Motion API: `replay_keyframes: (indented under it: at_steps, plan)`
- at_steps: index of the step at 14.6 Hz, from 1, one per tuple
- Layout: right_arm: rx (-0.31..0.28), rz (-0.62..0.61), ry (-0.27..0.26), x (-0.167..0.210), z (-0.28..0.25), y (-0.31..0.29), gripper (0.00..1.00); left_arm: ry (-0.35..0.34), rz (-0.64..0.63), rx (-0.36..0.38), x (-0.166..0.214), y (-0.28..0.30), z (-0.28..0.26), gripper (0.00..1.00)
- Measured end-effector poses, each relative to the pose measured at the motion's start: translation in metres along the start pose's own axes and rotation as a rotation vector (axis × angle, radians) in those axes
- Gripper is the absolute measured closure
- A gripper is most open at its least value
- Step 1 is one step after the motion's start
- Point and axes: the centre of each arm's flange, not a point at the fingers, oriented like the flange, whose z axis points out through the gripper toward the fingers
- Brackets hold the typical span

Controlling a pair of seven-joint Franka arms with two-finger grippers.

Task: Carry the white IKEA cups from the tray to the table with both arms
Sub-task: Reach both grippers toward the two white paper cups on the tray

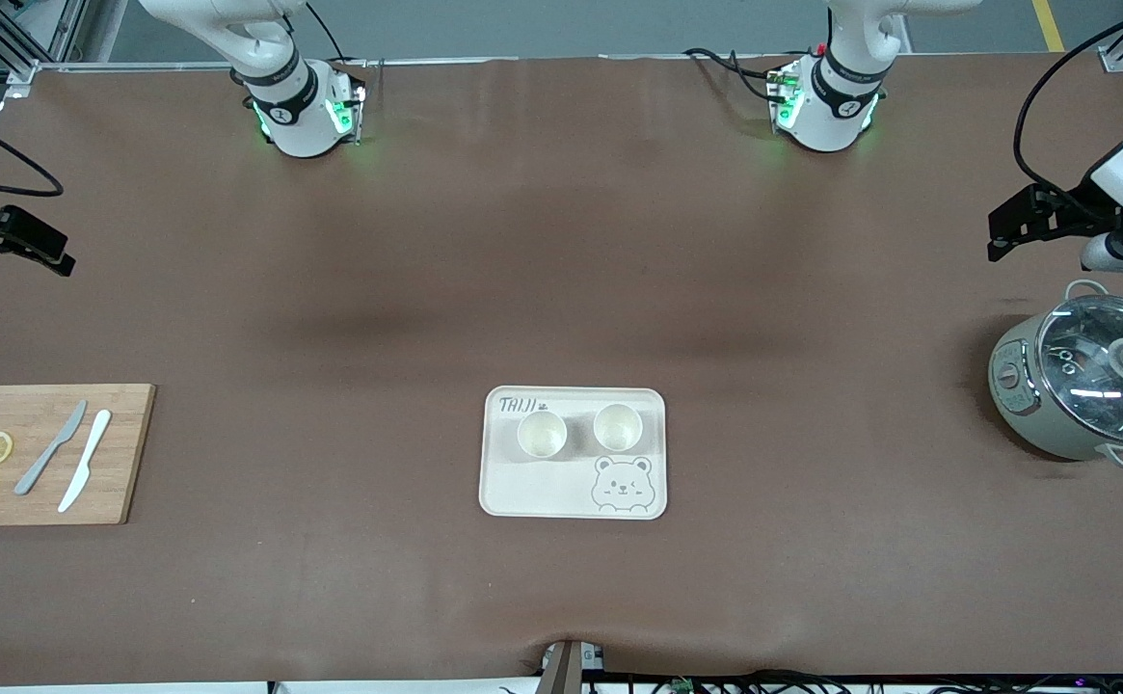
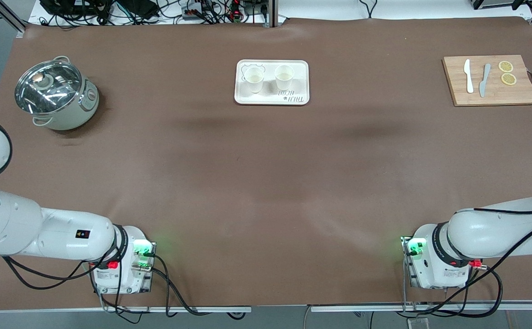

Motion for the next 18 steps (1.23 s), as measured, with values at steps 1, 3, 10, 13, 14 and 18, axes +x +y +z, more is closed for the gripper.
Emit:
replay_keyframes:
  at_steps: [1,3,10,13,14,18]
  plan:
    - [0.000,0.000,0.000,0.000,0.000,0.000,0.00,0.002,0.001,0.000,0.000,0.001,-0.001,0.00]
    - [0.000,0.000,0.000,0.000,0.000,0.000,0.00,0.002,0.006,0.000,0.000,0.003,-0.001,0.00]
    - [-0.001,-0.001,-0.003,0.001,0.002,0.000,0.00,-0.064,0.039,-0.004,0.028,0.023,0.048,0.00]
    - [-0.001,-0.001,-0.006,0.002,0.003,-0.001,0.00,-0.071,0.059,0.019,0.031,0.030,0.052,0.00]
    - [-0.001,-0.001,-0.007,0.002,0.004,-0.001,0.00,-0.073,0.078,0.025,0.036,0.042,0.059,0.00]
    - [-0.002,-0.002,-0.013,0.004,0.007,-0.002,0.00,-0.022,0.045,0.018,0.081,0.096,0.099,0.00]
